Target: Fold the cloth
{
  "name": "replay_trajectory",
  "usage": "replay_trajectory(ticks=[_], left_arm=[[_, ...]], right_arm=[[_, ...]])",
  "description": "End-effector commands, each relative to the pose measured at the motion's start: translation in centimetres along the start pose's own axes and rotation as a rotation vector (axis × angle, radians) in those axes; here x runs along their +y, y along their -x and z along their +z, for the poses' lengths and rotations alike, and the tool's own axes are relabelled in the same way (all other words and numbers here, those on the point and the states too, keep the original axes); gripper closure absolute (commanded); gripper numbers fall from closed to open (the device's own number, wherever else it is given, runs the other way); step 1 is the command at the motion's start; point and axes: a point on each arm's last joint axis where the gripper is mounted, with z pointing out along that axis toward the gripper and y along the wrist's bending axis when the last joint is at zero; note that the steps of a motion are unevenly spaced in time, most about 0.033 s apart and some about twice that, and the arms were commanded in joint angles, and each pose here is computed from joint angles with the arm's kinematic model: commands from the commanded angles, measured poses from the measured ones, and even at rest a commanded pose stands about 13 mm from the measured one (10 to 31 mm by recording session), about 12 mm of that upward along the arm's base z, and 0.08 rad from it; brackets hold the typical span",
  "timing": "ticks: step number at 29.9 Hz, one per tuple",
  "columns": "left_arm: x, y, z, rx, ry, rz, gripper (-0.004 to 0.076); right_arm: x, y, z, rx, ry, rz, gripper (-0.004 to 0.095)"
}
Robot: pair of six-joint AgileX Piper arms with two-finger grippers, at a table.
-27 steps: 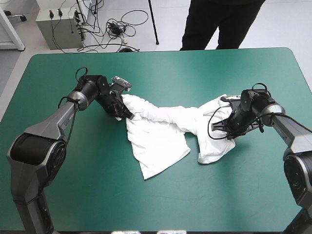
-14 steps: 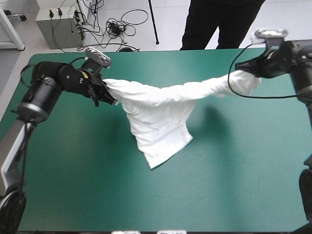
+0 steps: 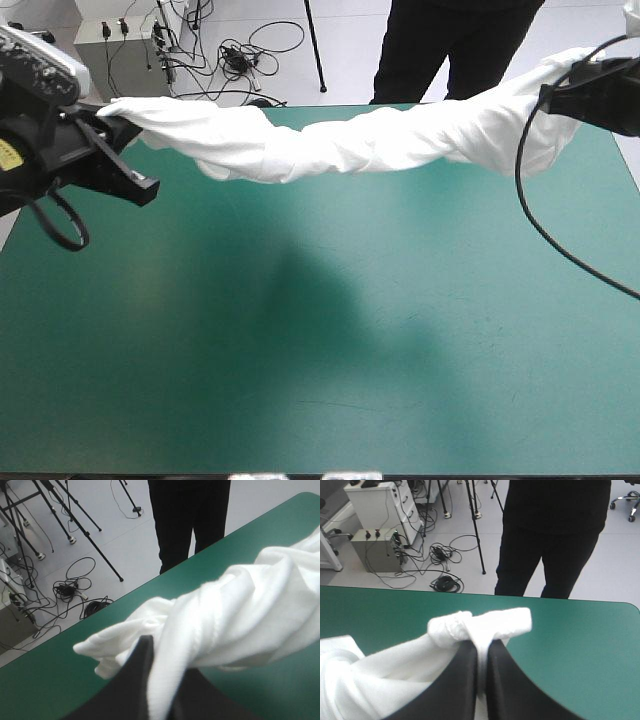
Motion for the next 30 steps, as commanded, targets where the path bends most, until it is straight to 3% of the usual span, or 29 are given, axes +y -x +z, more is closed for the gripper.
replay_trajectory(ticks=[1,6,10,16,24,30], left_arm=[[-0.6,0.8,-3.9,-0.112,0.005,-0.013,0.0733],[-1.2,0.2,-7.4,-0.139,0.016,0.000,0.0733],[-1.4,-0.8,-9.1,-0.090,0.047,0.021,0.0733],[-1.4,-2.4,-9.2,-0.001,0.080,0.027,0.0733],[-1.7,-5.8,-2.9,0.225,0.000,-0.011,0.0733],[-2.0,-7.6,4.1,0.331,-0.096,-0.067,0.0733]], right_arm=[[1.1,0.9,-4.3,-0.135,0.055,-0.022,0.0925],[2.4,-1.0,-7.6,-0.129,0.124,-0.050,0.0925],[3.0,-4.1,-8.9,-0.020,0.190,-0.046,0.0925],[3.0,-7.0,-10.3,0.073,0.213,-0.002,0.0925],[2.4,-8.8,-5.6,0.232,0.162,0.025,0.0925],[0.8,-12.0,2.4,0.451,0.021,-0.023,0.0926]])
